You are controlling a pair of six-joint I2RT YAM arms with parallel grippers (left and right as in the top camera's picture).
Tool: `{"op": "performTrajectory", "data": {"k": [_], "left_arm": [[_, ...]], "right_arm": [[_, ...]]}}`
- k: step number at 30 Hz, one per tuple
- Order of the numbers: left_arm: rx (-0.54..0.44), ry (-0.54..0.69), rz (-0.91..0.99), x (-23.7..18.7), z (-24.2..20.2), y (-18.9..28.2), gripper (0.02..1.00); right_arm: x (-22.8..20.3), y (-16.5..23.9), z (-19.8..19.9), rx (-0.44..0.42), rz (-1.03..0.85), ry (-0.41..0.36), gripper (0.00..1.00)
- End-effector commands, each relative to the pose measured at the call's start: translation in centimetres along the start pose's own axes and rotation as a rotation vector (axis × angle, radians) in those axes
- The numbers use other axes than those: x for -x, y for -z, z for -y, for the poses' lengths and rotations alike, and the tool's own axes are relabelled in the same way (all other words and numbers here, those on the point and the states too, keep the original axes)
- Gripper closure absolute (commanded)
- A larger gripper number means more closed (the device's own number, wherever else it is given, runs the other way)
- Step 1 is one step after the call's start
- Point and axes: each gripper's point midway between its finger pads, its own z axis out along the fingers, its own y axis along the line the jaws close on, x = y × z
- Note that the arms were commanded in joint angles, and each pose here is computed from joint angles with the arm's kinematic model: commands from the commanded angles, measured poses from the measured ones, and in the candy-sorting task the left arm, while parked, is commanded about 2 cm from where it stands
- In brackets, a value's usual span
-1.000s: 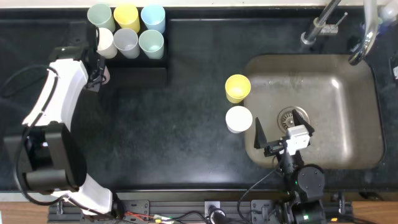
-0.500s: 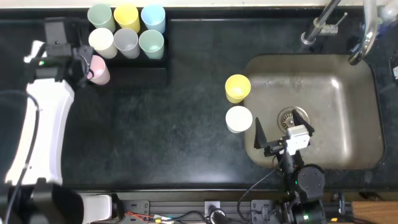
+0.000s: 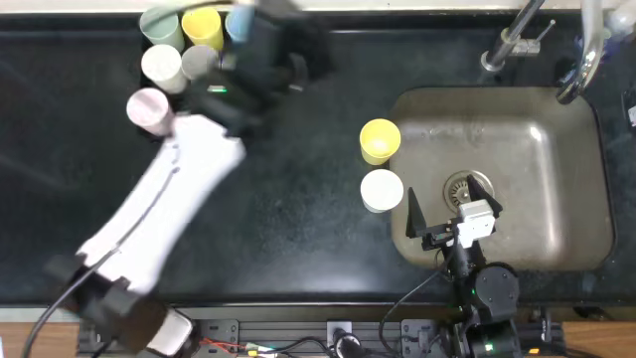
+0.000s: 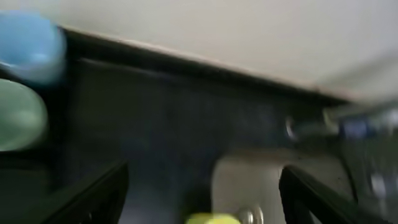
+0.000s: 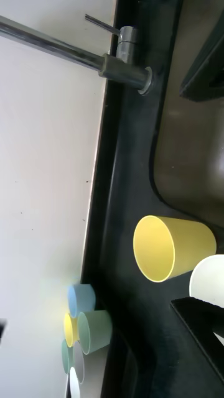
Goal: Store Cups
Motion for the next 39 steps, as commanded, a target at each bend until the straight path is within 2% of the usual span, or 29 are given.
{"op": "performTrajectory", "data": {"k": [1, 6, 10, 18, 22, 27, 29, 34, 36, 39], "left_arm": [[0.024, -0.13, -0.162, -5.6, 2.1, -3.7, 0.213], [0.088, -0.182, -0.381, -12.1, 1.2, -5.9, 0.213], [0.116, -0.17, -0.496, -15.6, 0.5, -7.0, 0.215], [0.191, -0.156, -0.49, -16.5, -1.1, -8.7, 0.246], [0.188, -0.156, -0.485, -16.8, -1.1, -9.7, 0.299], [0.195, -0.155, -0.521, -18.2, -1.7, -10.7, 0.459], [0.199, -0.156, -0.525, -18.4, -1.8, -10.8, 0.553], [0.181, -0.155, -0.505, -18.1, -1.3, -11.1, 0.886], [0.173, -0.163, -0.484, -17.8, -0.7, -11.0, 0.941], [0.177, -0.192, -0.404, -16.1, 0.4, -9.8, 0.956]], "right_arm": [[-0.3, 0.0, 0.2, -0.01, 0.002, 0.003, 0.005], [-0.3, 0.0, 0.2, -0.01, 0.002, 0.003, 0.003], [-0.3, 0.0, 0.2, -0.01, 0.002, 0.003, 0.003], [-0.3, 0.0, 0.2, -0.01, 0.002, 0.003, 0.007], [-0.3, 0.0, 0.2, -0.01, 0.002, 0.003, 0.005], [-0.3, 0.0, 0.2, -0.01, 0.002, 0.003, 0.005], [-0.3, 0.0, 0.2, -0.01, 0.002, 0.003, 0.003], [-0.3, 0.0, 0.2, -0.01, 0.002, 0.003, 0.005], [-0.3, 0.0, 0.2, -0.01, 0.002, 0.003, 0.003], [-0.3, 0.0, 0.2, -0.01, 0.002, 0.003, 0.003]]}}
